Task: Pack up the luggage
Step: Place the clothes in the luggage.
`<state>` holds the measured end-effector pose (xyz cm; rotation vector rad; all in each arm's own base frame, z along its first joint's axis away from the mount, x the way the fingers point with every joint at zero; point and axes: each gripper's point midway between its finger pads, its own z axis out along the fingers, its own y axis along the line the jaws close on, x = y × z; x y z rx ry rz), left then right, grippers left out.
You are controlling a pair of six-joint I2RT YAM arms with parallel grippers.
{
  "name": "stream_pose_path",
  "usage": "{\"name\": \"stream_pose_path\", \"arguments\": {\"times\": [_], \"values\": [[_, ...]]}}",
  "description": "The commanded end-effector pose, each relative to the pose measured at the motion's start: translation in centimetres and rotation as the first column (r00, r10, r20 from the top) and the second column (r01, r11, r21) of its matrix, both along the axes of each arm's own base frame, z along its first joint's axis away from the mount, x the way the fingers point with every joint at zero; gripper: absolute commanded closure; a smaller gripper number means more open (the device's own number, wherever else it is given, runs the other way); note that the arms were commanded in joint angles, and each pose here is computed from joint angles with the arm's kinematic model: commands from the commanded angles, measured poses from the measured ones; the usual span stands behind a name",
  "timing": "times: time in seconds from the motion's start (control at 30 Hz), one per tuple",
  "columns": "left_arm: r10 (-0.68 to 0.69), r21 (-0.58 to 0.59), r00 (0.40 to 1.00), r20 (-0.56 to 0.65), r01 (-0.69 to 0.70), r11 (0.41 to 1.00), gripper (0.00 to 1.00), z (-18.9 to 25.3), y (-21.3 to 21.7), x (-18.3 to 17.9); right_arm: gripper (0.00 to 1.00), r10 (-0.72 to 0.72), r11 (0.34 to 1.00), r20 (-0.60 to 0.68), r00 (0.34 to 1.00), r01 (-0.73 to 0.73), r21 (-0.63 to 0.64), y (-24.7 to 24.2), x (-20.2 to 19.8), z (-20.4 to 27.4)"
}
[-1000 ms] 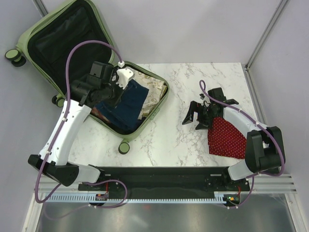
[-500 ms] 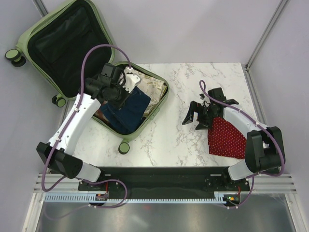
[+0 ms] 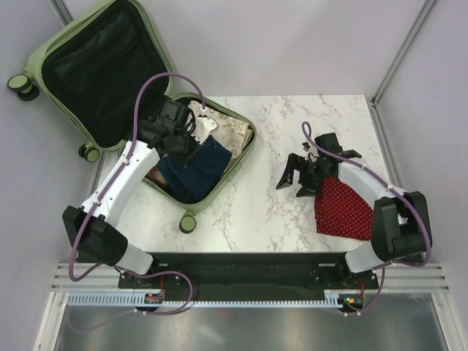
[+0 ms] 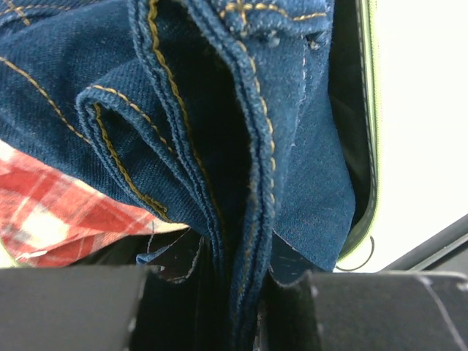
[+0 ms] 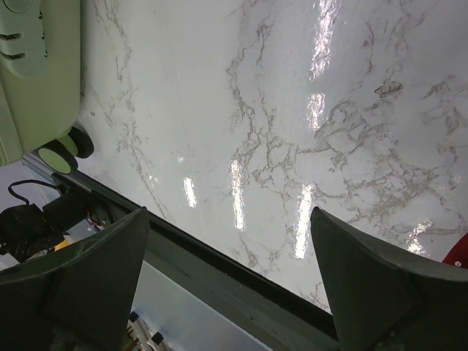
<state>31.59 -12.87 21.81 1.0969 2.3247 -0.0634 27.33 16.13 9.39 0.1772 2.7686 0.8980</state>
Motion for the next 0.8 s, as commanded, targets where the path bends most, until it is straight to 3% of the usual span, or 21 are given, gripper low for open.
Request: {"name": "stream_pose_path", "arguments": {"times": [0.0, 0.47, 0.77], "values": [[-0.024, -0.021, 0.999, 0.038, 0.024, 0.999, 0.98, -0.7, -0.1, 2.1, 0.02, 0.021, 1.0, 0.021, 1.0, -0.022, 0.019, 0.3, -0.2, 0.7], [0.12, 0.0, 0.992, -0.046, -0.12, 0.993, 0.98, -5.4, 4.6, 5.8, 0.02, 0.023, 1.0, 0.03, 0.999, -0.024, 0.015, 0.2, 0.1, 0.9], [0.233, 0.096, 0.969, -0.076, -0.226, 0.969, 0.98, -7.9, 7.7, 7.4, 0.02, 0.028, 0.999, 0.027, 0.999, -0.028, 0.015, 0.3, 0.3, 0.8]]}}
